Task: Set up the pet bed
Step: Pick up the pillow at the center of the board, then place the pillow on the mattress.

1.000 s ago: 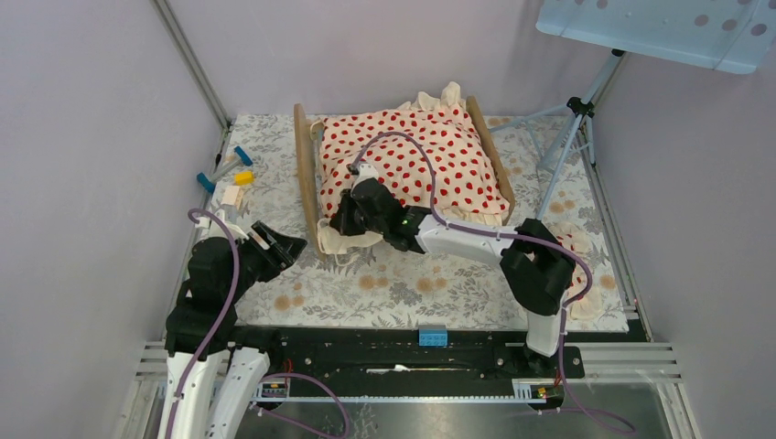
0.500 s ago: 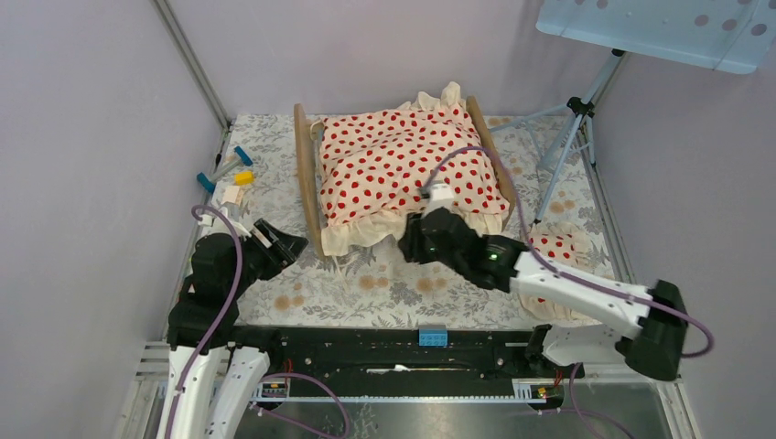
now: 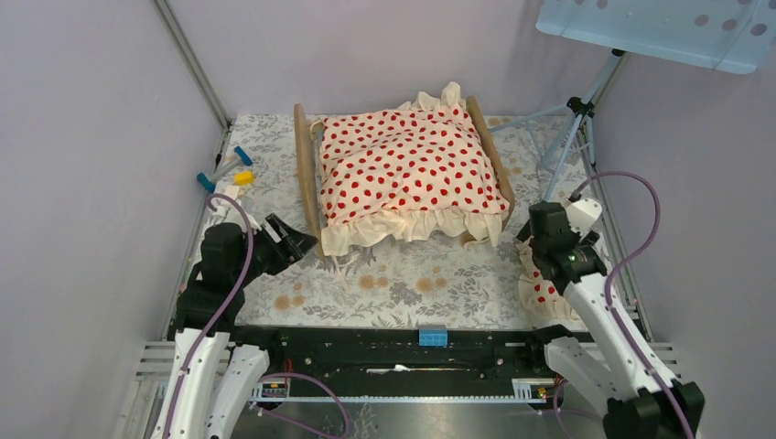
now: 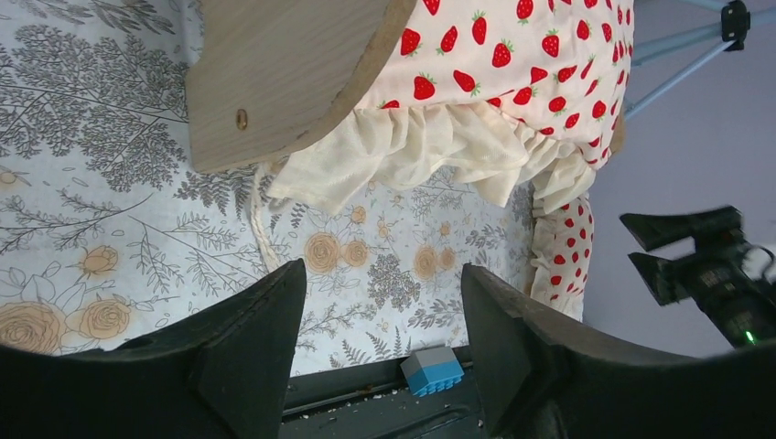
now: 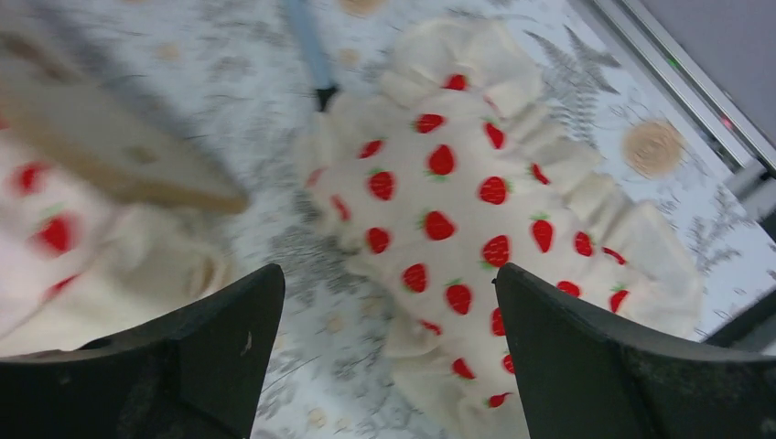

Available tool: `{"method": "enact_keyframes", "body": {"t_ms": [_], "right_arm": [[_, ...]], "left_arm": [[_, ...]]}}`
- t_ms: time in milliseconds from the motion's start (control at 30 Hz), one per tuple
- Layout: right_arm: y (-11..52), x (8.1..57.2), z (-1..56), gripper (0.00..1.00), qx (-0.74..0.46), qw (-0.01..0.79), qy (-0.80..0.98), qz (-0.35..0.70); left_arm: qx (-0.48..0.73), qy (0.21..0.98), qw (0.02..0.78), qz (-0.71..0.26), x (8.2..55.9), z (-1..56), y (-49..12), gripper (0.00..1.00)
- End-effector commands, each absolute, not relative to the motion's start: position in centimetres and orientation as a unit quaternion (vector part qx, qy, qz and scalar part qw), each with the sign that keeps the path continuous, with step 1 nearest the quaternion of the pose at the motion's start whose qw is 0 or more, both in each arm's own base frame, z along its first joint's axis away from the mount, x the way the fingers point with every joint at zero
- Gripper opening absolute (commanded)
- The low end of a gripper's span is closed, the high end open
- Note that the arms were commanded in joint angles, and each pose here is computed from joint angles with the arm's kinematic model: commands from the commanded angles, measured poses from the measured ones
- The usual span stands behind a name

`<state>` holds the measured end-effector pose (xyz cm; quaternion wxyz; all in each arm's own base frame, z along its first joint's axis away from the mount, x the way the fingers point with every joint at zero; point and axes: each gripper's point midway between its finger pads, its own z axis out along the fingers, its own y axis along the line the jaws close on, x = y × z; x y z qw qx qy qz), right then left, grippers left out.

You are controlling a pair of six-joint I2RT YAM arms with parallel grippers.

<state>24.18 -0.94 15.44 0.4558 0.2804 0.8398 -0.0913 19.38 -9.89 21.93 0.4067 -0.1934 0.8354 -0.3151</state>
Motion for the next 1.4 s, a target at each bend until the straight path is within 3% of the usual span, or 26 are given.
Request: {"method": "enact_keyframes", "body": {"t_ms": [0, 133, 233, 400, 500, 633, 833, 1033, 1200, 1367], "right_arm": [[-4.0, 24.6, 10.6, 0.95, 0.298, 0.373, 0.869, -0.126], [-4.8, 24.9, 7.4, 0.98, 0.300, 0.322, 0.887, -0.142], [-4.9, 24.9, 5.2, 0.89, 0.304, 0.295, 0.895, -0.139], [-4.6, 25.7, 7.6, 0.22, 0.324, 0.333, 0.879, -0.107], [-5.3, 26.0, 12.0, 0.01, 0.334, 0.389, 0.852, -0.103], [-5.4, 26.1, 18.6, 0.00, 0.326, 0.456, 0.824, -0.085], [-0.7, 26.4, 27.9, 0.00, 0.287, 0.530, 0.794, 0.077], [10.8, 26.4, 34.3, 0.00, 0.182, 0.513, 0.759, 0.356], [20.8, 24.4, 35.7, 0.00, 0.079, 0.487, 0.765, 0.415], [25.0, 24.5, 34.4, 0.00, 0.067, 0.471, 0.777, 0.413]], "left_arm": [[-0.151, 0.825, 0.421, -0.345, 20.0, 23.7, -11.1, 0.67], [-0.147, 0.824, 0.419, -0.353, 19.9, 24.0, -11.4, 0.67], [-0.146, 0.822, 0.419, -0.358, 19.8, 24.2, -11.6, 0.67], [-0.143, 0.819, 0.422, -0.361, 19.8, 24.8, -11.6, 0.67], [-0.142, 0.816, 0.426, -0.364, 20.0, 25.4, -11.7, 0.67], [-0.125, 0.803, 0.441, -0.380, 20.5, 27.7, -12.2, 0.67], [-0.082, 0.762, 0.501, -0.402, 21.7, 34.2, -12.8, 0.69], [-0.050, 0.693, 0.531, -0.485, 23.9, 39.2, -15.7, 0.90], [0.006, 0.689, 0.528, -0.497, 23.9, 41.0, -23.4, 0.96], [0.054, 0.697, 0.530, -0.480, 22.1, 41.1, -30.7, 0.99]]}}
